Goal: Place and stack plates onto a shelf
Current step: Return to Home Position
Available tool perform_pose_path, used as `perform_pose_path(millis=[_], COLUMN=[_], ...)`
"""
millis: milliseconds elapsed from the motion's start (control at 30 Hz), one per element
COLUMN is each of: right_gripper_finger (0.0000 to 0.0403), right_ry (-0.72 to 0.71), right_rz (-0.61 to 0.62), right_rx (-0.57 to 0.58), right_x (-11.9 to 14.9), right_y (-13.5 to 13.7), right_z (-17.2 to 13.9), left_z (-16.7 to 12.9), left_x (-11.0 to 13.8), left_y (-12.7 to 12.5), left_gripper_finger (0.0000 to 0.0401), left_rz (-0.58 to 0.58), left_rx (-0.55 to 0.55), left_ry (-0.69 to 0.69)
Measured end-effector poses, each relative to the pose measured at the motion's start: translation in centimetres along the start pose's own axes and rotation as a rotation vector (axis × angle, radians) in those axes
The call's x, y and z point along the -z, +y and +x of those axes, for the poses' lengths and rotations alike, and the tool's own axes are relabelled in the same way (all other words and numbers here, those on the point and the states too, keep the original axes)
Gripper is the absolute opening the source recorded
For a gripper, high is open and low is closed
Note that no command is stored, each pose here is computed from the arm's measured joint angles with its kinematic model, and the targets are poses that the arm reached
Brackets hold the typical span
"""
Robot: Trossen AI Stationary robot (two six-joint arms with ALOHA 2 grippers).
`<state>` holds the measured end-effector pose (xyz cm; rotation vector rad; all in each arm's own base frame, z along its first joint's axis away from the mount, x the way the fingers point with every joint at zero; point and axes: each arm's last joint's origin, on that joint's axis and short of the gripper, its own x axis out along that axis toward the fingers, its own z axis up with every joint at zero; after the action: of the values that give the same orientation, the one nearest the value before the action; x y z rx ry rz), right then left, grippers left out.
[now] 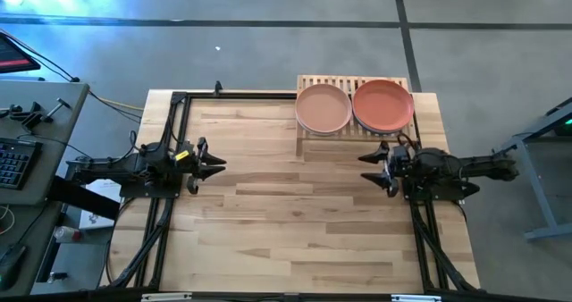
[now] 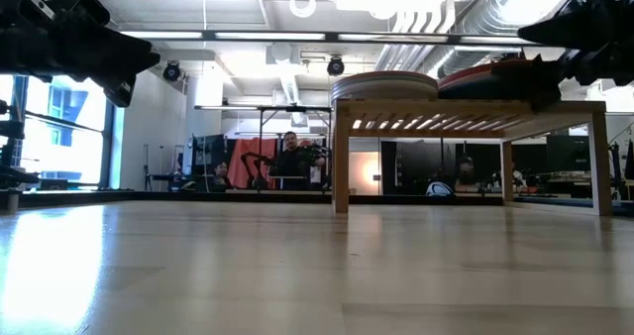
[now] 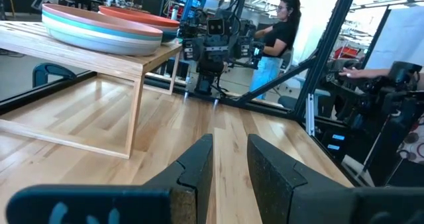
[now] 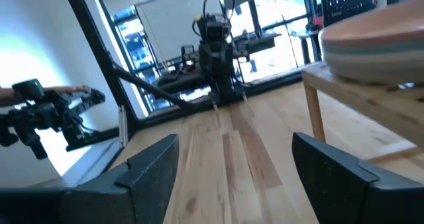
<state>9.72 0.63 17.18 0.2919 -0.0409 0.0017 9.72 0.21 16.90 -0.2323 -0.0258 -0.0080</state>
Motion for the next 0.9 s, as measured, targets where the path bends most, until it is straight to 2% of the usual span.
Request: perform_pose_path(millis=[900], right_gripper_finger=[0.0277], right_ry=[0.005], right_rz=[-0.001], right_rx=[0.001], right_x=[0.04], right_y=[-0.01], right_z=[-0.01], left_z=[0.0], left_x=[0.0], left_y=[0.0], left_gripper_finger=[0.0083], left_rz=[0.0], left_rx=[0.001], left_ry=[0.0])
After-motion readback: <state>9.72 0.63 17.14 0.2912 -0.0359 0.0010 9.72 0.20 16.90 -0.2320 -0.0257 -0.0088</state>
